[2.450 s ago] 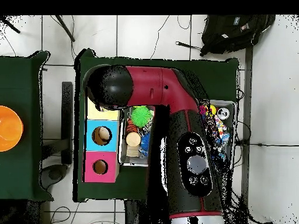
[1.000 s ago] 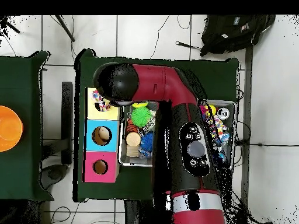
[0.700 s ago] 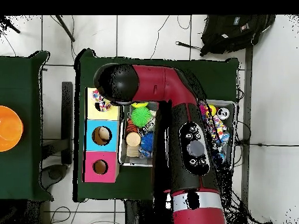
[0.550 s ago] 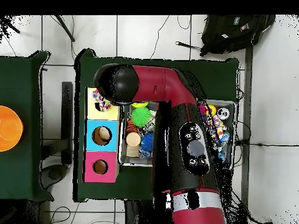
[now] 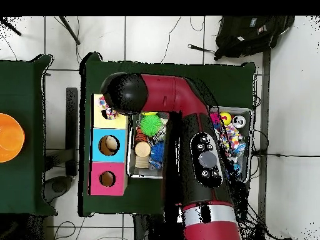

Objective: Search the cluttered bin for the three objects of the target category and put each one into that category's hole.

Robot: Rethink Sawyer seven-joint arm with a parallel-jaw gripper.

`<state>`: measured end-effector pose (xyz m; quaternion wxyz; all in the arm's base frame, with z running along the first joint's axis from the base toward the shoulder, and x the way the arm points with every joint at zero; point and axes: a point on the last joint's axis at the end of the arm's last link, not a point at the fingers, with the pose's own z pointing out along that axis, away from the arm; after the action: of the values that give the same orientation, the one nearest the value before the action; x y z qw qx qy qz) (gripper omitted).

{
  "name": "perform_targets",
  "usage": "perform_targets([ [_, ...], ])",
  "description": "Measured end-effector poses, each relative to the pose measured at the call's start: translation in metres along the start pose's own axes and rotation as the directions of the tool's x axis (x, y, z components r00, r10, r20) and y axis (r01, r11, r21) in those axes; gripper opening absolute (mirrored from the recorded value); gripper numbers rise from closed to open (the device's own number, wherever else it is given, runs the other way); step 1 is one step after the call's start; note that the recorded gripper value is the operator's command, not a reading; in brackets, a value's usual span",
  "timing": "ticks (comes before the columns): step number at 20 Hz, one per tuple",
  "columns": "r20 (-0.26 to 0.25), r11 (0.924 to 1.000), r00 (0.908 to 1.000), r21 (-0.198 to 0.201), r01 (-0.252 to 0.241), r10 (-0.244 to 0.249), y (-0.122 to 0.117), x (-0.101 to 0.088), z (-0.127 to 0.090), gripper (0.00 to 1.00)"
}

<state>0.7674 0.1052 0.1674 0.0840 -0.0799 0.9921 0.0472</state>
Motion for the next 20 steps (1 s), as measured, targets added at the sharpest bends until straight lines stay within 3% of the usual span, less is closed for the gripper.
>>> perform_targets([
  [11,-0.039,0.9993,0.9992,-0.036,-0.010,0.008,0.012,0.014,0.012,1.00],
  [20,-0.038,0.9978,0.9993,-0.066,-0.009,0.007,0.027,0.021,0.024,1.00],
])
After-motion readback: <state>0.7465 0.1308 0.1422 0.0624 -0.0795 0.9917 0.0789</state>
